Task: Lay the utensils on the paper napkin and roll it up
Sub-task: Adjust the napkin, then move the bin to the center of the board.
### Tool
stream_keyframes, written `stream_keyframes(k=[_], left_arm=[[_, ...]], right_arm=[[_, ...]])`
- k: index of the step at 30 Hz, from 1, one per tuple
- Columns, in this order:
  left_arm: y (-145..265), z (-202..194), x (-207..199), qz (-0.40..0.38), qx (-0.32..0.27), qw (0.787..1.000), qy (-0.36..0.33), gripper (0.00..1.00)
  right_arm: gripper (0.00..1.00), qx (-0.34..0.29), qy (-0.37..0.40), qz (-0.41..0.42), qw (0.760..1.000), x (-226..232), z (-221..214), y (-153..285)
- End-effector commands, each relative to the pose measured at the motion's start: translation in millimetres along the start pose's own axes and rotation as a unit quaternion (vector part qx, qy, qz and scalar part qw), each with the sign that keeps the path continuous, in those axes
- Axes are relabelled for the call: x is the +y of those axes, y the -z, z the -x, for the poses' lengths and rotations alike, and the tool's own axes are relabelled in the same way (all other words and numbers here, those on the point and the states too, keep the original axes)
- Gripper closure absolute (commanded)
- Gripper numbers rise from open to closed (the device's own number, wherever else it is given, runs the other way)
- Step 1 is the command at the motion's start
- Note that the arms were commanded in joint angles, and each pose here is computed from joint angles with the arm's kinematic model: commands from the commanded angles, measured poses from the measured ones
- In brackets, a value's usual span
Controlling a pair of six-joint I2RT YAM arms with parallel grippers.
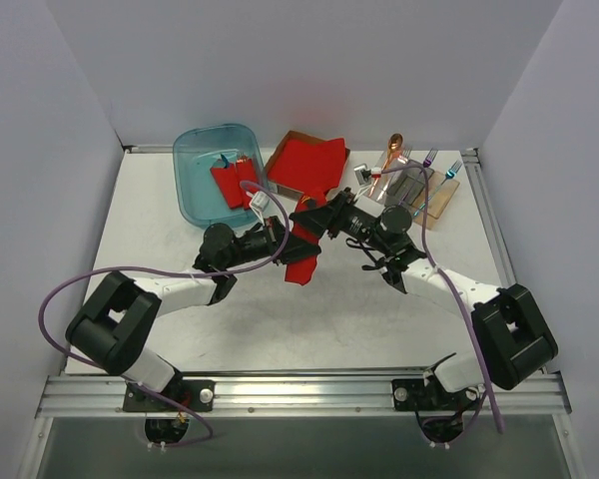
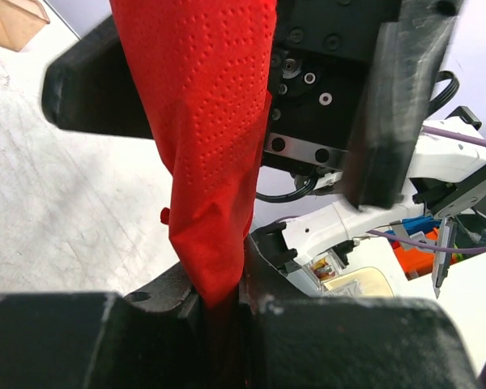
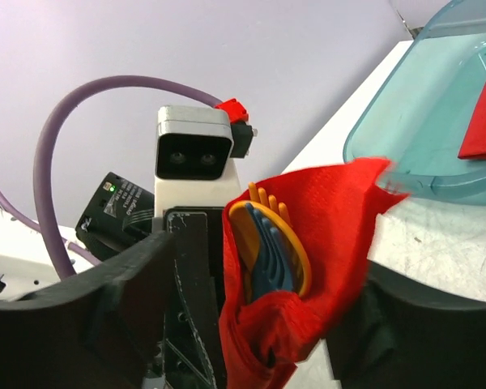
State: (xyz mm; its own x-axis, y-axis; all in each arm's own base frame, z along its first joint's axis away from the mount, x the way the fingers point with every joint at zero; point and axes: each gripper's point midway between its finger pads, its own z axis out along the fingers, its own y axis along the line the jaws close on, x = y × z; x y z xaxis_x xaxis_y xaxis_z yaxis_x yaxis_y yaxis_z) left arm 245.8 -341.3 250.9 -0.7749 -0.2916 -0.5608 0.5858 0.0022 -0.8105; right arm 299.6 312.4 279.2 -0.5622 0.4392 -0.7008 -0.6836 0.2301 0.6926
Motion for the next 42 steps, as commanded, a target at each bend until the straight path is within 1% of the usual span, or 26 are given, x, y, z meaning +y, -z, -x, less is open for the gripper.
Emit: stream_keyframes(k=[1,3,5,6,9,14,16,17,19,20,21,23,24,25,27,29,30,32,33,34,35,37,38,39,40,42], left_arm=[[0.0,1.5,-7.0,-0.011,0.0,1.0,-0.009,0.98],[2.2,5.3,-3.5,-0.004,-0.005,1.0,-0.009,0.98],[7.1,15.9,3.9,0.008,-0.014,1.0,-0.013,0.98],[7.9,20.9,6.5,0.014,-0.013,1.0,-0.012,0.98],[17.4,46.9,18.4,0.036,-0.035,0.998,-0.024,0.98],[33.5,102.9,45.7,0.079,-0.064,0.994,-0.039,0.98],[38.2,113.7,62.8,0.095,-0.06,0.993,-0.034,0.98],[38.6,128.5,61.0,0.091,-0.064,0.993,-0.044,0.97],[52.7,149.9,85.8,0.123,-0.078,0.989,-0.029,0.98],[54.1,165.8,87.2,0.126,-0.088,0.987,-0.036,0.98],[65.1,179.4,98.5,0.146,-0.099,0.984,-0.026,0.98],[70.9,191.3,123.8,0.177,-0.097,0.979,-0.02,0.98],[69.1,216.8,120.1,0.183,-0.109,0.976,-0.041,0.98],[78.3,214.9,147.5,0.224,-0.099,0.969,-0.019,0.98],[83.8,237.1,160.1,0.268,-0.106,0.958,-0.013,0.98],[96.9,251.3,184.3,0.309,-0.111,0.944,-0.017,0.98],[99.7,261.9,185.1,0.319,-0.114,0.941,-0.015,0.98],[116.7,271.0,206.7,0.342,-0.122,0.932,-0.006,0.98],[123.5,273.9,216.9,0.348,-0.126,0.929,0.004,0.98],[126.4,281.5,217.7,0.348,-0.132,0.928,0.002,0.97],[131.0,286.1,220.9,0.35,-0.137,0.927,0.002,0.98],[135.4,291.3,229.2,0.355,-0.138,0.925,-0.002,0.98],[152.7,299.8,235.4,0.367,-0.15,0.918,-0.002,0.98],[157.1,299.8,240.2,0.376,-0.15,0.914,0.0,0.98],[163.1,298.9,248.9,0.386,-0.15,0.91,0.0,0.98],[176.2,302.4,259.7,0.407,-0.156,0.9,0.003,0.98]], right_arm=[[0.3,-0.028,0.04,0.019,0.999,13.0,26.4,-6.9],[0.18,-0.028,0.041,0.003,0.999,6.8,27.8,-4.9],[0.15,-0.036,0.04,-0.016,0.998,-0.4,33.5,0.5],[0.12,-0.042,0.046,-0.023,0.998,-1.1,38.7,3.2],[0.11,-0.058,0.044,-0.059,0.996,-16.6,48.8,11.7],[0.11,-0.051,0.055,-0.103,0.992,-38.3,58.1,14.4],[0.11,-0.043,0.059,-0.114,0.991,-47.2,58.1,12.8],[0.11,-0.036,0.062,-0.121,0.99,-51.9,57.2,12.0],[0.11,-0.031,0.065,-0.123,0.99,-57.2,58.6,7.2],[0.11,-0.028,0.063,-0.125,0.99,-60.3,58.9,5.8],[0.11,-0.027,0.065,-0.12,0.99,-58.8,62.1,2.6],[0.12,-0.019,0.059,-0.12,0.991,-67.7,57.0,-3.1],[0.12,-0.017,0.05,-0.12,0.991,-70.6,56.1,-5.7],[0.13,-0.01,0.043,-0.127,0.991,-79.7,52.9,-10.8],[0.14,0.004,0.034,-0.148,0.988,-99.5,43.9,-14.1],[0.15,0.011,0.03,-0.154,0.988,-106.1,41.2,-19.2],[0.16,0.017,0.027,-0.164,0.986,-112.9,37.4,-20.3],[0.17,0.027,0.029,-0.192,0.981,-128.7,34.0,-27.0],[0.18,0.042,0.027,-0.204,0.978,-139.9,23.8,-33.0],[0.18,0.048,0.031,-0.213,0.975,-147.3,21.6,-36.4],[0.18,0.049,0.031,-0.213,0.975,-147.4,26.7,-45.3],[0.18,0.068,0.02,-0.224,0.972,-165.4,11.3,-54.5],[0.19,0.075,0.013,-0.222,0.972,-167.3,7.1,-60.7],[0.19,0.071,0.016,-0.215,0.974,-165.4,12.4,-71.2],[0.19,0.083,0.01,-0.217,0.973,-172.8,-0.7,-78.9],[0.2,0.083,0.007,-0.219,0.972,-177.6,-2.3,-93.7]])
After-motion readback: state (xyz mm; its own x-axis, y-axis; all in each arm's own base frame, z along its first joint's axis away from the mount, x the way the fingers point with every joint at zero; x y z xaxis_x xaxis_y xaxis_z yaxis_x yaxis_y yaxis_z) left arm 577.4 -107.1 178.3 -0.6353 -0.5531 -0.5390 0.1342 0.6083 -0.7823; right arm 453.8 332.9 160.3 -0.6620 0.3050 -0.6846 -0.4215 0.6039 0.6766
